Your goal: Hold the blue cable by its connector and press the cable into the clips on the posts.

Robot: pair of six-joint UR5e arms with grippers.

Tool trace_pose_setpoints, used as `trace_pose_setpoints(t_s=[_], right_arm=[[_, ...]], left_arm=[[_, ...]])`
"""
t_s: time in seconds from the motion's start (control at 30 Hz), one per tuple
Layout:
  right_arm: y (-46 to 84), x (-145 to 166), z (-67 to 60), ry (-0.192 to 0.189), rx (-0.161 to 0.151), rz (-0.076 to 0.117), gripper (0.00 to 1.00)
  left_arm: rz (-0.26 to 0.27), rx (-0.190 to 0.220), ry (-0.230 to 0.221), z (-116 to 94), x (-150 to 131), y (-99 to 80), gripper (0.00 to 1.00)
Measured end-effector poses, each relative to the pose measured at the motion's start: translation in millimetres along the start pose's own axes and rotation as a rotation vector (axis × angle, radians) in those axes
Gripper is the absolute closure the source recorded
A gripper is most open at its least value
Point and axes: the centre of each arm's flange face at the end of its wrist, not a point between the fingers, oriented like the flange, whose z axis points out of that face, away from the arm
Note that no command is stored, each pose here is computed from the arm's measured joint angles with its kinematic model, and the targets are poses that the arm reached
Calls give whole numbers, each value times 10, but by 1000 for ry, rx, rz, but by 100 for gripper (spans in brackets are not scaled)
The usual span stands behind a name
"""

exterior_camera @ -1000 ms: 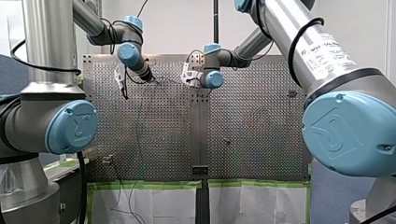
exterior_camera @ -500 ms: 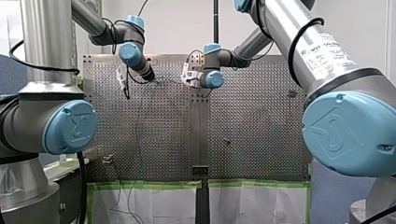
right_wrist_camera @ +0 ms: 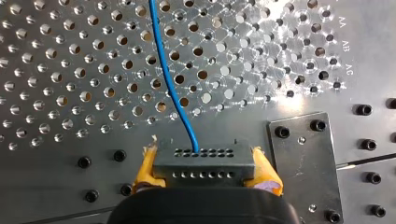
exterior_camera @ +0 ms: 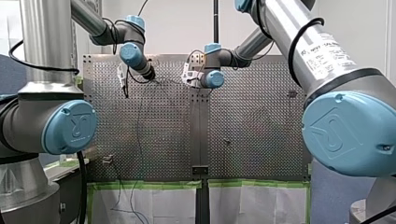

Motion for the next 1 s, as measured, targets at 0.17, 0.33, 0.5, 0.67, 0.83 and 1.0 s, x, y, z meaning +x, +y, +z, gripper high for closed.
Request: trace_pose_setpoints(t_s=[0.17,0.33,0.5,0.67,0.83,1.0], right_arm=[[25,4,3,0,-3,-2,100],[77,11,10,1,-10,-4,100],[132,17,17,3,-18,-5,100],[159,24,20,4,-21,-6,100],[195,39,20,4,-26,-6,100],[239,50,26,6,-32,-6,100]], left_arm=[[46,21,-13,-13,6,-78,0],[84,38,-16,10,54,-146,0],[89,61,-19,50,58,-263,0],[76,68,-17,109,71,-449,0],[64,63,-13,170,90,-619,0],[47,43,-48,292,-35,-673,0]])
